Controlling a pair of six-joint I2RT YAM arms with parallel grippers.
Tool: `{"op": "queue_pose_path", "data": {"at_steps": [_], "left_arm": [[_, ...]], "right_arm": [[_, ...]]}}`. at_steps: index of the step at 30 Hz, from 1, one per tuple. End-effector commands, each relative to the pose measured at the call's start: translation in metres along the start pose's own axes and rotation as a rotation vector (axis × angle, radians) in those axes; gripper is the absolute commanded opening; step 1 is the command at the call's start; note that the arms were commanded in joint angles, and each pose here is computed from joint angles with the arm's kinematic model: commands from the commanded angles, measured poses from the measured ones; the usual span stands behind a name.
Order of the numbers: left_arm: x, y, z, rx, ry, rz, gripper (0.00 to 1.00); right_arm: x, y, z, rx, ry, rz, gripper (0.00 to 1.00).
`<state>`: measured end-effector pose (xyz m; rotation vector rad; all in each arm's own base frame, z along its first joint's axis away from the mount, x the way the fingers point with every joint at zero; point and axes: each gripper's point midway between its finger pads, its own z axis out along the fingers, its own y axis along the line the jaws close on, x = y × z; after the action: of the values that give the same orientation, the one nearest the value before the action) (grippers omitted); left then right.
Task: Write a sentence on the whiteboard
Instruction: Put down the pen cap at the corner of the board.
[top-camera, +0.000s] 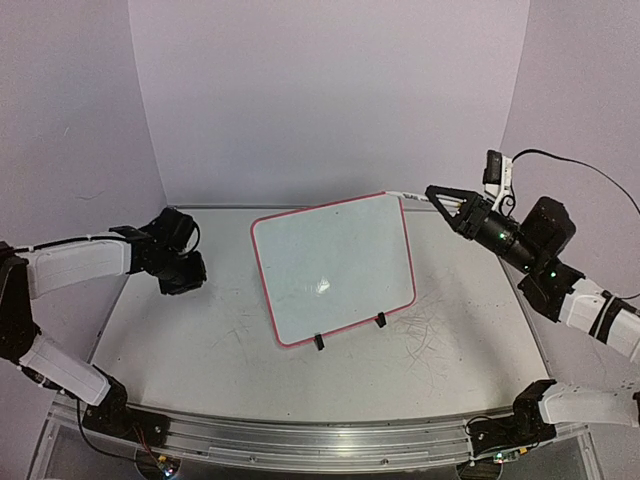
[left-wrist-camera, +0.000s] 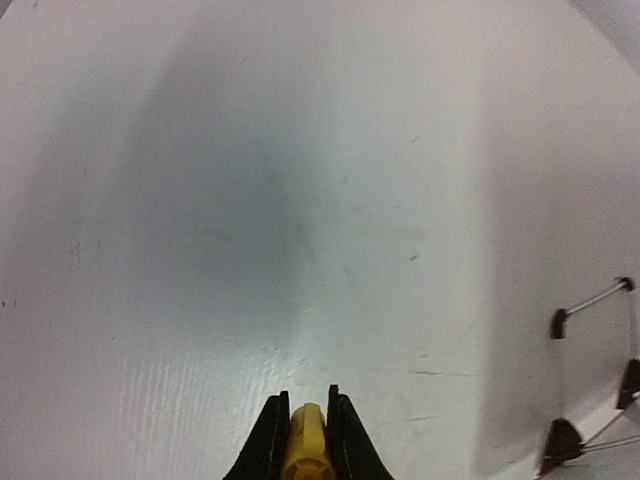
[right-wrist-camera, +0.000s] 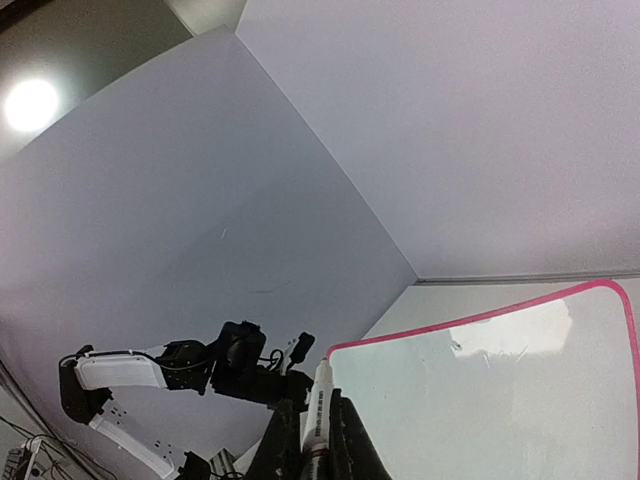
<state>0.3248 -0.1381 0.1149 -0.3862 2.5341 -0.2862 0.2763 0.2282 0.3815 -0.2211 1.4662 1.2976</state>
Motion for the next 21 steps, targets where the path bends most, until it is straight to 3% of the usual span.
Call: {"op": "queue_pose_path", "data": {"at_steps": [1,7,15,17,21], "left_arm": [[0.014,0.027,0.014,-0.111,0.012,0.034,0.00],[0.027,0.018,0.052,-0.117,0.095,0.089,0.00],[0.023,0.018,0.064,-0.140,-0.041,0.104,0.05],[0.024,0.016,0.065,-0.148,-0.051,0.107,0.12],[0.031,0.016,0.074,-0.160,-0.029,0.110,0.15]], "right_arm": [[0.003,-0.003,0.002,0.008,0.014,-0.025,0.00],[0.009,-0.004,0.003,-0.001,0.026,-0.002,0.00],[0.015,-0.009,-0.001,0.017,0.026,0.007,0.00],[0.017,-0.011,0.000,0.019,0.029,0.013,0.00],[0.018,-0.011,0.001,0.016,0.033,0.016,0.00]]}}
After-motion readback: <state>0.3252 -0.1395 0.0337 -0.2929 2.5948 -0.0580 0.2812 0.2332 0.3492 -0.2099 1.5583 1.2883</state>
